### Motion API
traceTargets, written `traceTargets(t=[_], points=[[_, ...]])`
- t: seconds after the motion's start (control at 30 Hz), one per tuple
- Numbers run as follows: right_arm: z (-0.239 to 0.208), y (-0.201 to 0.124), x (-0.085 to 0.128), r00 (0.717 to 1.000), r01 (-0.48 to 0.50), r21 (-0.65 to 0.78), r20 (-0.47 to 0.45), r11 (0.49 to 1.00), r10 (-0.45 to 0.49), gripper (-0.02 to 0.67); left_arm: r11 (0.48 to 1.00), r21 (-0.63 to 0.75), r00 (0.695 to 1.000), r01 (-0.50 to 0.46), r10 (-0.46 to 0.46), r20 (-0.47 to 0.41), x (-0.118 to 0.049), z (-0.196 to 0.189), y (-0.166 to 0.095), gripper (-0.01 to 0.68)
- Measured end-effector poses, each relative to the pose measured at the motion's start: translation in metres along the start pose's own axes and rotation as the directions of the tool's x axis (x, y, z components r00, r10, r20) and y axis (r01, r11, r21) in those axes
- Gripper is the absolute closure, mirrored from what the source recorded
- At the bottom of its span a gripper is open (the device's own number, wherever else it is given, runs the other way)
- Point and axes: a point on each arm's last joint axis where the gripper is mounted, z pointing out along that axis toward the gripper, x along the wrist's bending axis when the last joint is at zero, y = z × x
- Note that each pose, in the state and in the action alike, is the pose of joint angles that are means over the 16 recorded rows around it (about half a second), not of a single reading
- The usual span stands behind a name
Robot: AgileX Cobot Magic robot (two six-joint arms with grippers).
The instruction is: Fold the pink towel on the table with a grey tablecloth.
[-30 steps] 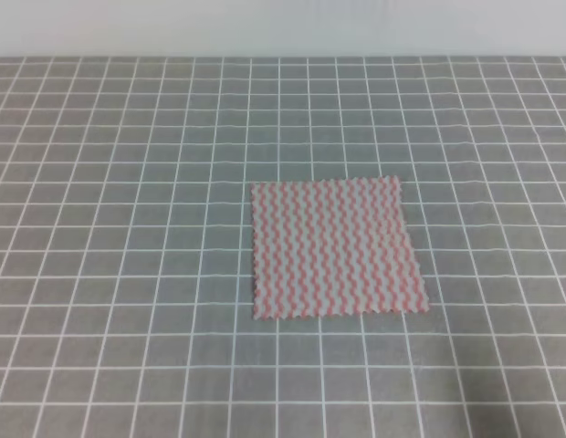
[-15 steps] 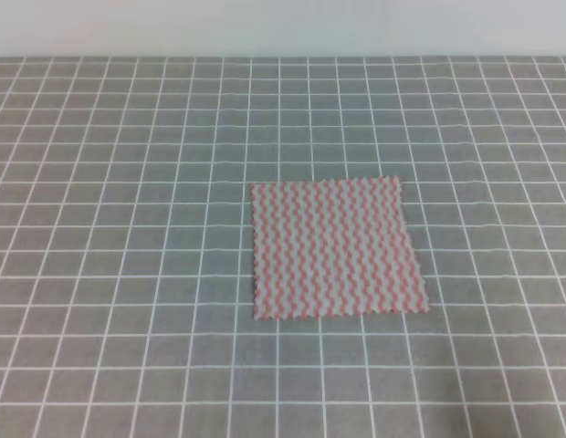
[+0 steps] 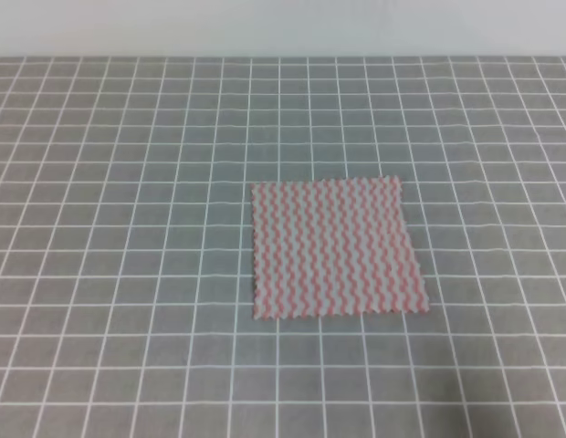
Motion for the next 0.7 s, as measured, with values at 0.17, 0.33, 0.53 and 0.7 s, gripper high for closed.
traceTargets(t=[0.17, 0.33, 0.53, 0.7], points=[[0.020, 0.031, 0.018, 0.990, 0.130, 0.113, 0.036, 0.985, -0.135, 0.666, 0.963, 0.188, 0.977, -0.196, 0.208, -0.050, -0.018, 0.031, 0.015, 0.673], [0.053, 0.061, 0.033, 0.962, 0.258, 0.270, 0.022, 0.928, -0.274, 0.665, 0.868, 0.369, 0.930, -0.332, 0.367, -0.028, -0.030, 0.067, 0.022, 0.673], [0.102, 0.081, 0.042, 0.934, 0.324, 0.470, -0.023, 0.821, -0.356, 0.666, 0.764, 0.491, 0.888, -0.419, 0.458, 0.045, -0.039, 0.101, 0.020, 0.673], [0.142, 0.082, 0.047, 0.907, 0.355, 0.614, -0.042, 0.705, -0.420, 0.666, 0.714, 0.532, 0.871, -0.455, 0.482, 0.099, -0.045, 0.117, 0.013, 0.673]])
